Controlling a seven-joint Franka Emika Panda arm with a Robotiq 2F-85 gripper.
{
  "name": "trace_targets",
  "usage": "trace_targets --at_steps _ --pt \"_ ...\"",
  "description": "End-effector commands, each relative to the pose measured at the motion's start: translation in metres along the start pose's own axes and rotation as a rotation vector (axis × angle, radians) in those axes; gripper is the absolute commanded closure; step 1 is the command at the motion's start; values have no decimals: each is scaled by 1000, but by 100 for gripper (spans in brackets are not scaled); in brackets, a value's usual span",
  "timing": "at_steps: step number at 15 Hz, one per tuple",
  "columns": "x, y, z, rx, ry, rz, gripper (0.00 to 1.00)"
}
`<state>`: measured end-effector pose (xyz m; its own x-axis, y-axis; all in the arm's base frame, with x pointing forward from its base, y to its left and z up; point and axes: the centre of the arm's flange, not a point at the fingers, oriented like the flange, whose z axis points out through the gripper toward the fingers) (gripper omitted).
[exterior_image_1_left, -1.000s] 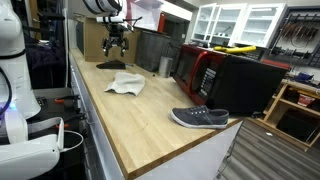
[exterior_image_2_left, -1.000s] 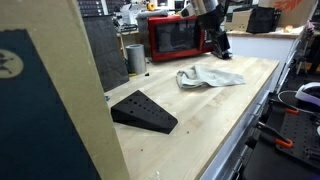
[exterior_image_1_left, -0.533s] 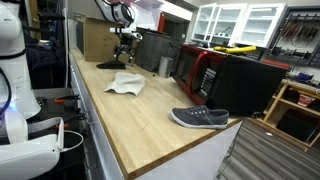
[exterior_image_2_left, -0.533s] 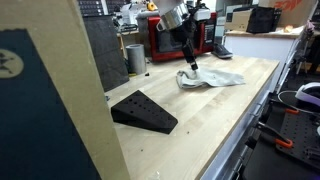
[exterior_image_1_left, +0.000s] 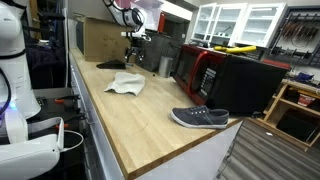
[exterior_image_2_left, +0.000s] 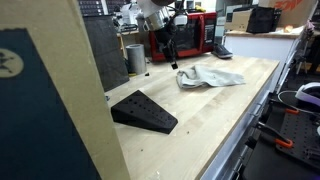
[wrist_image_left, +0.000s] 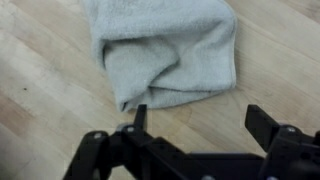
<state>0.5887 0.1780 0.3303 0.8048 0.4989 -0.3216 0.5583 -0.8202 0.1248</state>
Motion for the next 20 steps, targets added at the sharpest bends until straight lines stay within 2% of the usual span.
trace_targets --at_steps 1,3,8,12,15,20 --pt "14 24 -11 -7 2 24 0" --pt "5 39 -20 -13 5 47 0" --pt "-44 87 -60 -33 25 85 0" --pt "-84 113 -90 -27 36 100 0" --pt "-106 121 -110 -28 40 107 0" --pt "-133 115 -138 -19 71 130 0"
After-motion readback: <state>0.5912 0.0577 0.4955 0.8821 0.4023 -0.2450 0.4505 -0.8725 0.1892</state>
